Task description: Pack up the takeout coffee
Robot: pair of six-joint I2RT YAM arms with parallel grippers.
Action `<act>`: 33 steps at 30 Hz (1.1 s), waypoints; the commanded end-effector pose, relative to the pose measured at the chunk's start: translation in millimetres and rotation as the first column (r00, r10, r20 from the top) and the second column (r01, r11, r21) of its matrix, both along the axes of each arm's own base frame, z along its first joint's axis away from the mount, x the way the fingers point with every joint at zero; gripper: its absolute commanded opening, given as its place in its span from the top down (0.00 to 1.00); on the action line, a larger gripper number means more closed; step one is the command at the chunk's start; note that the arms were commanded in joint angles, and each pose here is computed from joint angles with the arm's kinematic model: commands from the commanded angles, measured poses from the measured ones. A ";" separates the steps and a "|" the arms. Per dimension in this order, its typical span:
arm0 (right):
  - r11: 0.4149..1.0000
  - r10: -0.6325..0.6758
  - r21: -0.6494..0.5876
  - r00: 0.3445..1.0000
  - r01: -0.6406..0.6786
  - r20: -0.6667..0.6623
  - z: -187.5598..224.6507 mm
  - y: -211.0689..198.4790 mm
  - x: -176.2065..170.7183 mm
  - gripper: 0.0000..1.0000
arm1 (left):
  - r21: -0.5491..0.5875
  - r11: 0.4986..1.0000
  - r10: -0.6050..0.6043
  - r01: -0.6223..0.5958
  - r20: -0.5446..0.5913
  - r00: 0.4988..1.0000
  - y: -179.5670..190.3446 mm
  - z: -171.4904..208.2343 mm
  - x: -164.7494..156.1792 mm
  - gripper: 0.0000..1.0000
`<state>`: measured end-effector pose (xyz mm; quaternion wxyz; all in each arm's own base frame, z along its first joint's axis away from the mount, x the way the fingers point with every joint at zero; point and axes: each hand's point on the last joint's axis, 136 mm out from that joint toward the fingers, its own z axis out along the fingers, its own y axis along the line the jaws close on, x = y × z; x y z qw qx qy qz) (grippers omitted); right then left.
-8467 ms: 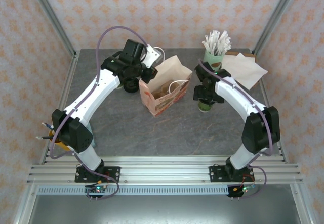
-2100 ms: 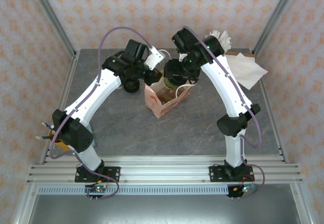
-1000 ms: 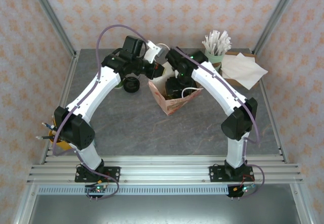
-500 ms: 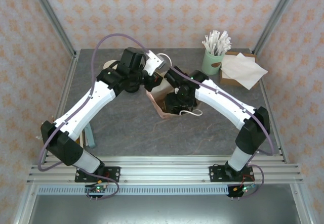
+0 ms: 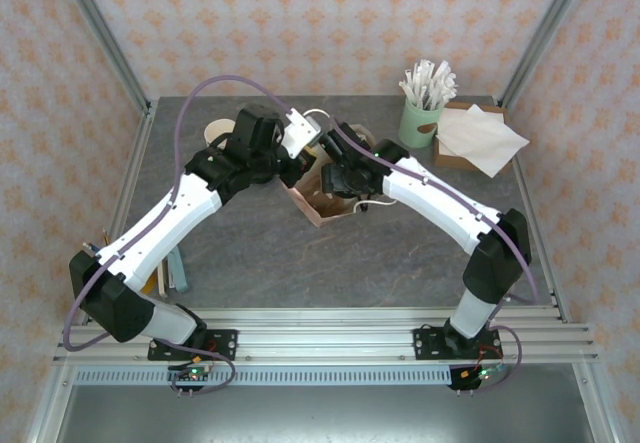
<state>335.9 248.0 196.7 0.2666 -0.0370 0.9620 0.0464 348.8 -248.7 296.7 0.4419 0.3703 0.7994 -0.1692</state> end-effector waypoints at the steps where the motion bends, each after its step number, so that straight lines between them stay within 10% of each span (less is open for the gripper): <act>1: 0.999 -0.048 -0.015 0.996 0.049 0.074 10.9 -2.6 15.2 0.38 | -0.021 1.000 -0.009 0.010 0.043 0.999 -3.0 8.5 -3.9 1.00; 19: 1.000 0.016 -0.006 0.996 -0.015 0.092 -3.9 0.3 7.9 0.39 | -0.090 0.989 0.113 -0.118 -0.054 0.992 7.1 -5.1 12.2 1.00; 22: 0.999 0.030 -0.028 0.998 -0.029 0.053 -15.9 1.0 5.2 0.39 | -0.095 0.981 0.161 -0.171 -0.108 0.981 19.5 7.1 16.0 0.70; 28: 1.000 0.031 -0.004 0.997 -0.031 0.063 -23.6 10.7 12.7 0.39 | -0.031 0.992 0.112 -0.121 -0.207 0.972 27.9 -4.4 -4.7 0.73; 33: 0.999 0.040 0.012 0.997 -0.041 0.063 -26.0 19.9 18.8 0.39 | 0.025 0.992 0.127 -0.125 -0.219 0.967 28.7 -19.9 4.0 0.51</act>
